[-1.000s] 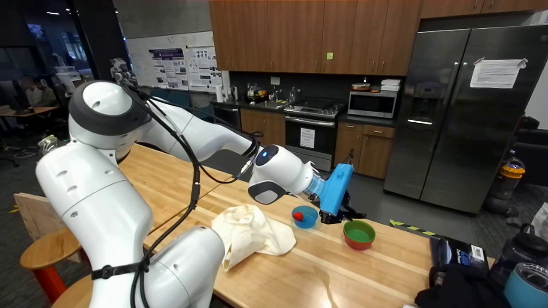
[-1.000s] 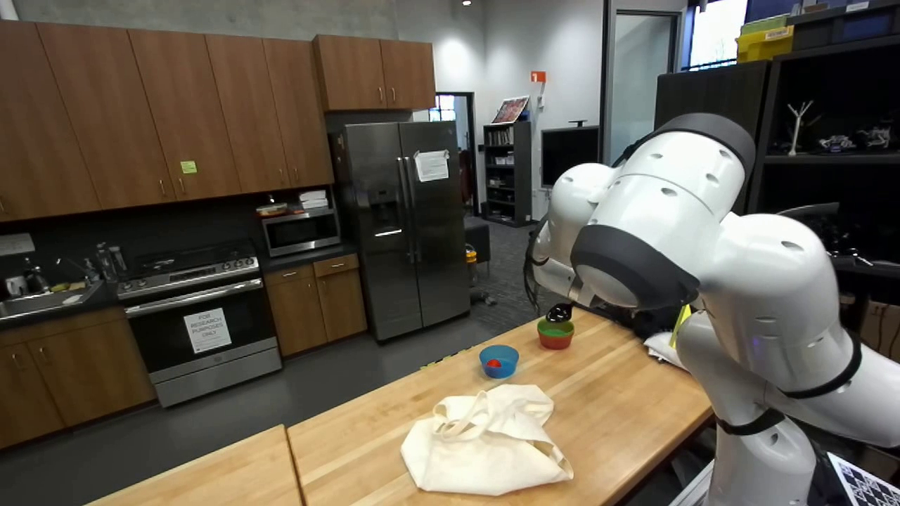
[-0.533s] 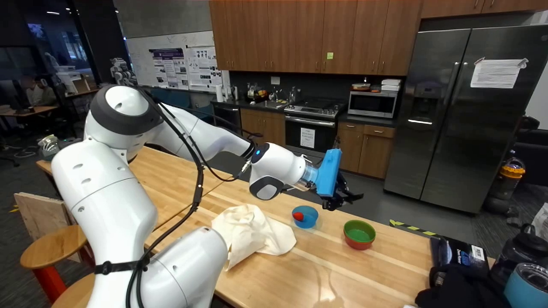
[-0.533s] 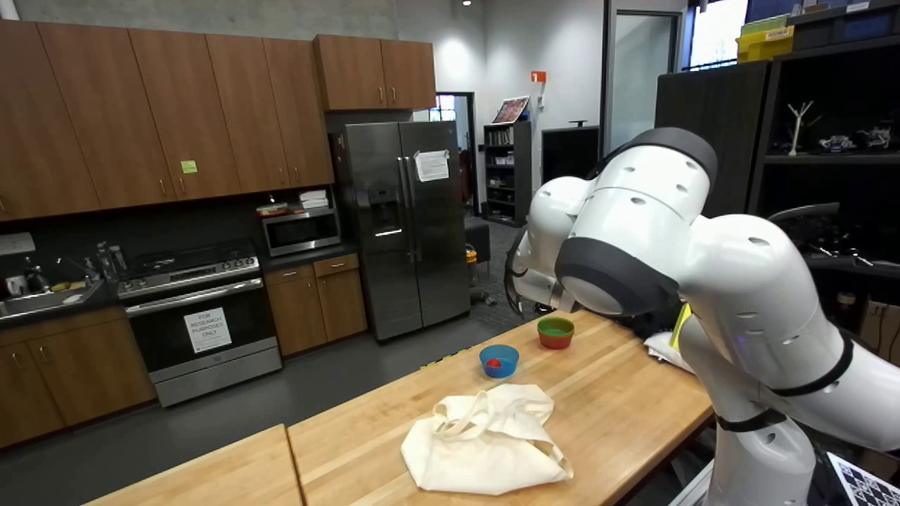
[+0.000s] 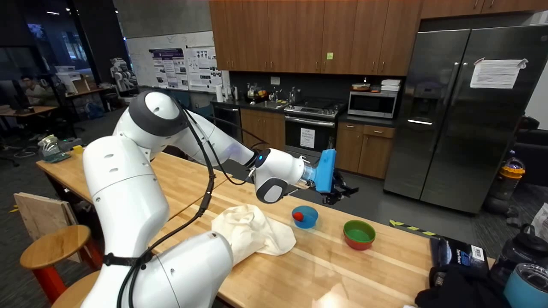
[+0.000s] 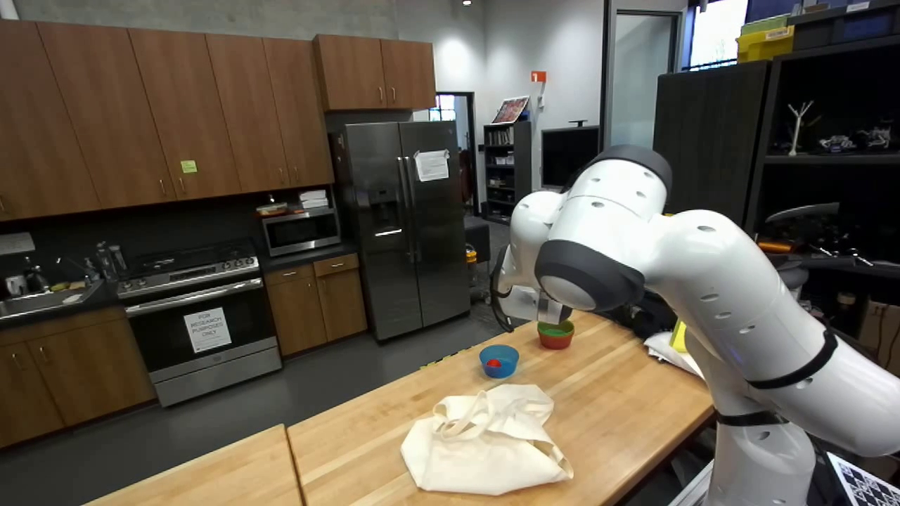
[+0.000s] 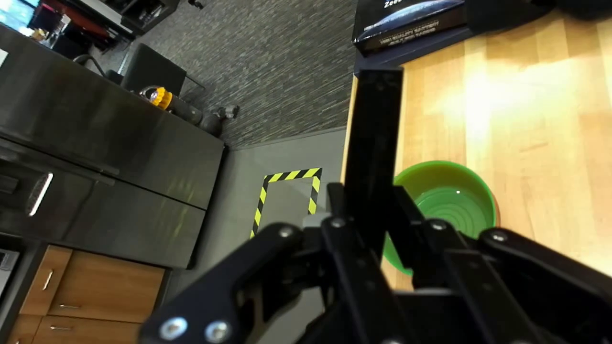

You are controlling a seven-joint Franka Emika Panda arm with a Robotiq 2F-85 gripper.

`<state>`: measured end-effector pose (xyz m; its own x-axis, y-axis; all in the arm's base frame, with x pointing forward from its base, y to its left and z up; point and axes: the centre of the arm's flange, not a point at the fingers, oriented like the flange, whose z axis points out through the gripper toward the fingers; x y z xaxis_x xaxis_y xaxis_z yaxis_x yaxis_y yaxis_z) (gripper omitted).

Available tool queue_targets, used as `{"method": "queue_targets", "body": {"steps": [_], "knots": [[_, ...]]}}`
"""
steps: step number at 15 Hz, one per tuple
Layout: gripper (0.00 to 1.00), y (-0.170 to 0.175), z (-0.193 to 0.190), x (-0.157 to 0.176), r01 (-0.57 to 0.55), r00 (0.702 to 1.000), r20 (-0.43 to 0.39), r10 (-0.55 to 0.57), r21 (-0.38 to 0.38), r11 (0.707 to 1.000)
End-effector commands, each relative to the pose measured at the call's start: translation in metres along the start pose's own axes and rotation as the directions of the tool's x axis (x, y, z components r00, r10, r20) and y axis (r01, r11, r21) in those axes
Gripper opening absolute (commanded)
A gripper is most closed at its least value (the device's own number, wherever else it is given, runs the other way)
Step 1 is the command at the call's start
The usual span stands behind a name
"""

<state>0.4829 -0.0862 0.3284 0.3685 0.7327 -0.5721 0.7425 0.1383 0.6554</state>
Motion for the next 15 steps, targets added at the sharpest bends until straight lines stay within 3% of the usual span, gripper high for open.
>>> {"method": "queue_targets", "body": {"steps": [1, 9, 15], "knots": [[0.06, 0.006, 0.026, 0.025, 0.009, 1.000, -0.004, -0.009, -0.036, 0.999], [0.06, 0.013, 0.027, 0.084, 0.094, 0.993, -0.072, -0.099, -0.065, 0.993], [0.06, -0.008, 0.035, 0.110, 0.192, 0.980, -0.045, -0.194, -0.048, 0.980]]}}
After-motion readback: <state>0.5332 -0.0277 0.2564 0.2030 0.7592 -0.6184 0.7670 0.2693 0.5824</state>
